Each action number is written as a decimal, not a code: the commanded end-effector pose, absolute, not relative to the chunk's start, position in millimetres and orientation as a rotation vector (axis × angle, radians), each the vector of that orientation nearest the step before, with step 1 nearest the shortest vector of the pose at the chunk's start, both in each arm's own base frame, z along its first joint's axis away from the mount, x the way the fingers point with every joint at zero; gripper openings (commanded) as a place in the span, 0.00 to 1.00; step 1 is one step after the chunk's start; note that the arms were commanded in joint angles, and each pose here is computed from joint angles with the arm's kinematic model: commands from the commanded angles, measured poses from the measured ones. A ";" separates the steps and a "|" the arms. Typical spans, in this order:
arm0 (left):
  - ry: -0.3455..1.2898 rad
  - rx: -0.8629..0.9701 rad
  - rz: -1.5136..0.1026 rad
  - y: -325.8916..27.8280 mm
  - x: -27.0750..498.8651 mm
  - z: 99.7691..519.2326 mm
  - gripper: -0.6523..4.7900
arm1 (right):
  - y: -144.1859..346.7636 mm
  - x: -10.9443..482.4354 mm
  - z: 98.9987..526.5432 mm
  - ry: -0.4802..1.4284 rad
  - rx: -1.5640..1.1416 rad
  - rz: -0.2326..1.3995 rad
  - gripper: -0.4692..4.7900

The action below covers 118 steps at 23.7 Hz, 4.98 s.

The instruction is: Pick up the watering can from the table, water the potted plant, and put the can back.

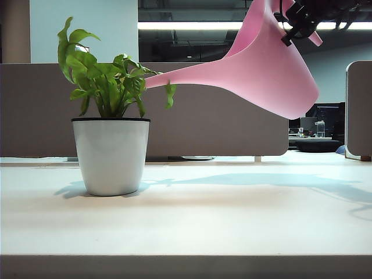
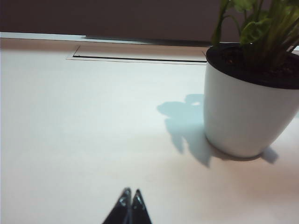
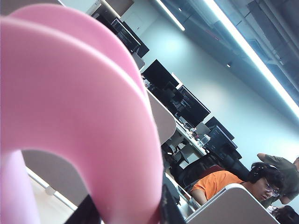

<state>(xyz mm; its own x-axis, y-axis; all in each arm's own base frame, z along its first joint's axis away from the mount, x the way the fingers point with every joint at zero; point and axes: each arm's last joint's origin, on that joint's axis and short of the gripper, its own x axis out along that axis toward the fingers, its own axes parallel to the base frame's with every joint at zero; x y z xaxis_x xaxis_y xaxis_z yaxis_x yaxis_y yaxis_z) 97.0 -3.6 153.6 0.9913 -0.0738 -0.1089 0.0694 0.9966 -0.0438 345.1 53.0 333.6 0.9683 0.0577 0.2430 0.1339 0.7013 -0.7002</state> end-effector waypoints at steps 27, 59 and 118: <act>0.098 -0.040 -0.076 -3.7 96.9 155.8 0.11 | 52.3 339.2 358.5 -0.303 -0.484 -0.080 0.25; 0.141 -0.040 -0.075 -3.7 96.5 151.7 0.11 | -14.7 336.5 224.7 0.001 0.228 0.024 0.25; 0.162 -0.052 -0.165 -6.3 95.8 150.3 0.11 | 12.4 109.5 240.1 0.158 0.124 0.111 0.08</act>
<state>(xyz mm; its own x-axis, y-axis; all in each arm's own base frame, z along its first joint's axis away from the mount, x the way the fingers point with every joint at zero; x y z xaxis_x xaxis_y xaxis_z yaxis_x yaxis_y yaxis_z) 96.1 -6.0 149.5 0.9756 -0.1574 -0.1530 0.1494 0.9868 -0.0622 110.5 13.6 246.2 0.9775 0.1796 -0.1106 -0.1640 0.9769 0.1371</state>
